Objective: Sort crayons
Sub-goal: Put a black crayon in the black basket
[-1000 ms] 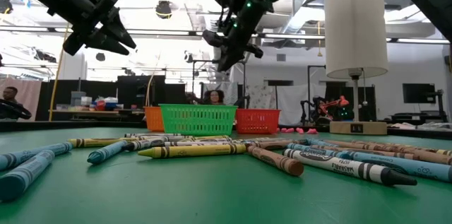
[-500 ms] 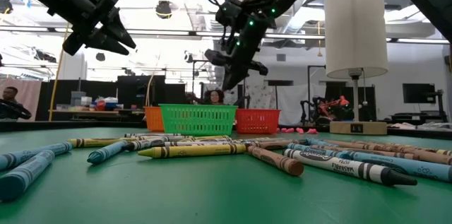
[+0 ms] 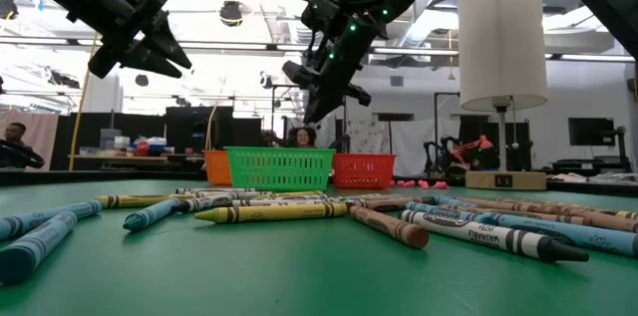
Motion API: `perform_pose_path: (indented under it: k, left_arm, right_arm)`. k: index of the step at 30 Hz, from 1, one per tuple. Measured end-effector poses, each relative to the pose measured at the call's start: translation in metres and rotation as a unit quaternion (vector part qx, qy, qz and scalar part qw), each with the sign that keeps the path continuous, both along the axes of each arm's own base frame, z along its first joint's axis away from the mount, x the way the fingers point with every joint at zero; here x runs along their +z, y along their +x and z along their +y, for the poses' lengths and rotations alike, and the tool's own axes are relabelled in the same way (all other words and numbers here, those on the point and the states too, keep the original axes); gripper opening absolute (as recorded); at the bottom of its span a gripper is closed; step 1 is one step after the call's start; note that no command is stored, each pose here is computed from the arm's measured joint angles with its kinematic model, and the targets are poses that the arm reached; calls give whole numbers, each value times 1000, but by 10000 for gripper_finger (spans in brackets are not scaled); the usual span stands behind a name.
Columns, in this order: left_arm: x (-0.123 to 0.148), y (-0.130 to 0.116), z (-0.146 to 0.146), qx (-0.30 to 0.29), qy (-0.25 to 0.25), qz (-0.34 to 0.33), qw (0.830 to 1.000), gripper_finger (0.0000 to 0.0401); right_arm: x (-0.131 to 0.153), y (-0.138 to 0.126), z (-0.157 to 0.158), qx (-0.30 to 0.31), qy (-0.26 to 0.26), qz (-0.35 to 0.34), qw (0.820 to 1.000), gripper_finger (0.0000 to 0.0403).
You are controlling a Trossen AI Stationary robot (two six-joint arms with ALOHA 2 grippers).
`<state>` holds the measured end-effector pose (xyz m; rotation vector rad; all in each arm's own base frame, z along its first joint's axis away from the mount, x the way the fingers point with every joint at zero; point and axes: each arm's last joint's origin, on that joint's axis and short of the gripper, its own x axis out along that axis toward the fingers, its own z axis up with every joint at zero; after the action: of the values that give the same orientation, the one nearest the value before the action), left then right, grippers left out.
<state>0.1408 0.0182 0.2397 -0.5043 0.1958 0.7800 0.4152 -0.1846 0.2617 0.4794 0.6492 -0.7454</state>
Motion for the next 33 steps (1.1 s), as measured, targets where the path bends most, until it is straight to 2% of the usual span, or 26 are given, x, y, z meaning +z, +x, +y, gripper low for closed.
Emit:
perform_pose_path:
  k: [11, 15, 21, 33]
  left_arm:
    - [0, 0, 0, 1, -1, -1, 1000, 119]
    - [0, 0, 0, 1, -2, -2, 1000, 119]
    - [0, 0, 0, 1, -3, -2, 1000, 119]
    - [0, 0, 0, 3, -2, -2, 1000, 119]
  right_arm:
    - [0, 1, 3, 22, -11, 11, 1000, 10]
    - [0, 2, 4, 56, -9, 14, 998, 10]
    - [0, 2, 4, 74, -25, 27, 997, 12]
    - [0, -3, -6, 76, -37, 35, 996, 70]
